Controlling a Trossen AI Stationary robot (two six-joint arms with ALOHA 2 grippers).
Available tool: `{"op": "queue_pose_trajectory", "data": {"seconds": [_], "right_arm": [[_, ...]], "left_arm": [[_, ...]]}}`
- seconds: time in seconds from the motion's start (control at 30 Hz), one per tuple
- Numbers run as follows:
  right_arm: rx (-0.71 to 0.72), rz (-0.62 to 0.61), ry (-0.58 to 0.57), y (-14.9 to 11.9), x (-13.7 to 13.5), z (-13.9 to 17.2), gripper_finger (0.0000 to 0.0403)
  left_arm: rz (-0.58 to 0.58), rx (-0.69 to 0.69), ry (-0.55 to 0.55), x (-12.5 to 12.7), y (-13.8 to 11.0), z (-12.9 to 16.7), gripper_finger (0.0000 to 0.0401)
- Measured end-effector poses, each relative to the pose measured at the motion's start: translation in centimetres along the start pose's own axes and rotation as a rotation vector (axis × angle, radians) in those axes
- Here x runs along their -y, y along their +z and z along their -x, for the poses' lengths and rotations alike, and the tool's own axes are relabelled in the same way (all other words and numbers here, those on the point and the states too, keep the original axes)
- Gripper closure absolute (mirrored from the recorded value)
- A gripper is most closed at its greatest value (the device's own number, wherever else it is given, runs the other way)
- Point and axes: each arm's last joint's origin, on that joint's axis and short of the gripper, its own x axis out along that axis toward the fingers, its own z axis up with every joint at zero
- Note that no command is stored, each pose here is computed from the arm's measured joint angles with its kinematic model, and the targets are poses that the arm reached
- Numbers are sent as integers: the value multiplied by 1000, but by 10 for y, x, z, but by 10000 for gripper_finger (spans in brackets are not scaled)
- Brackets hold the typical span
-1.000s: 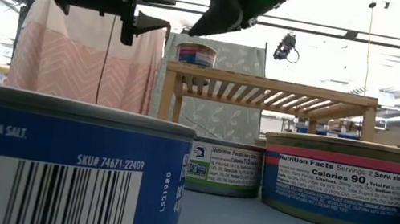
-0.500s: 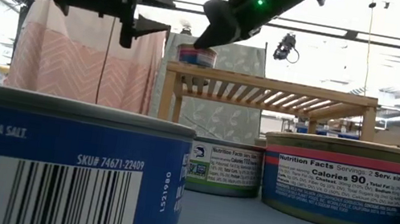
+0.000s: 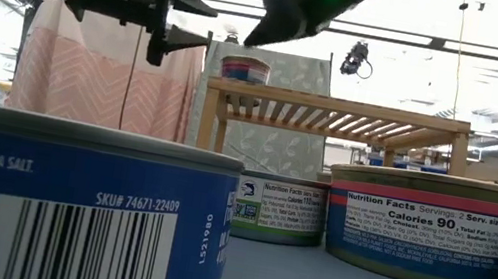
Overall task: Stack canned seafood by type on shelf
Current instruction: Put the blue tuna can on the shelf aligned with the green tuna can, then stack the blue tuna can on top of the blue tuna can on the shelf
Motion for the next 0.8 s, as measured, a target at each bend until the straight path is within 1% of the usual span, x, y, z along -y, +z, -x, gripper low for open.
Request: {"op": "queue_pose_trajectory", "data": {"seconds": [0.07,0.13,0.2,0.27,0.33,0.43,0.47,0.53,0.6,0.63,0.7,0.8], "right_arm": [[18,1,20,5,-2,13,254],[6,-1,46,8,-2,28,254],[-41,-17,94,5,-1,42,254],[-112,-53,187,-1,-1,53,254],[-196,-96,298,-8,-4,62,254],[-323,-145,481,-17,-15,72,254],[-360,-148,528,-20,-21,75,254],[-427,-118,564,-27,-33,79,254],[-480,-73,543,-38,-45,80,254],[-500,-61,511,-44,-51,79,254],[-532,-72,473,-54,-58,79,254],[-558,-109,453,-64,-63,80,254]], "left_arm": [[-10,-20,-70,5,2,3,124],[-15,-53,-172,11,4,7,124],[26,-111,-285,18,5,11,124],[86,-181,-389,25,4,14,124],[160,-250,-467,33,2,15,124],[304,-376,-552,44,-5,15,124],[344,-409,-564,47,-8,15,124],[396,-457,-572,52,-17,13,124],[417,-475,-554,53,-26,11,124],[425,-477,-539,54,-29,9,124],[440,-480,-510,54,-36,5,124],[464,-512,-467,51,-48,0,124]]}}
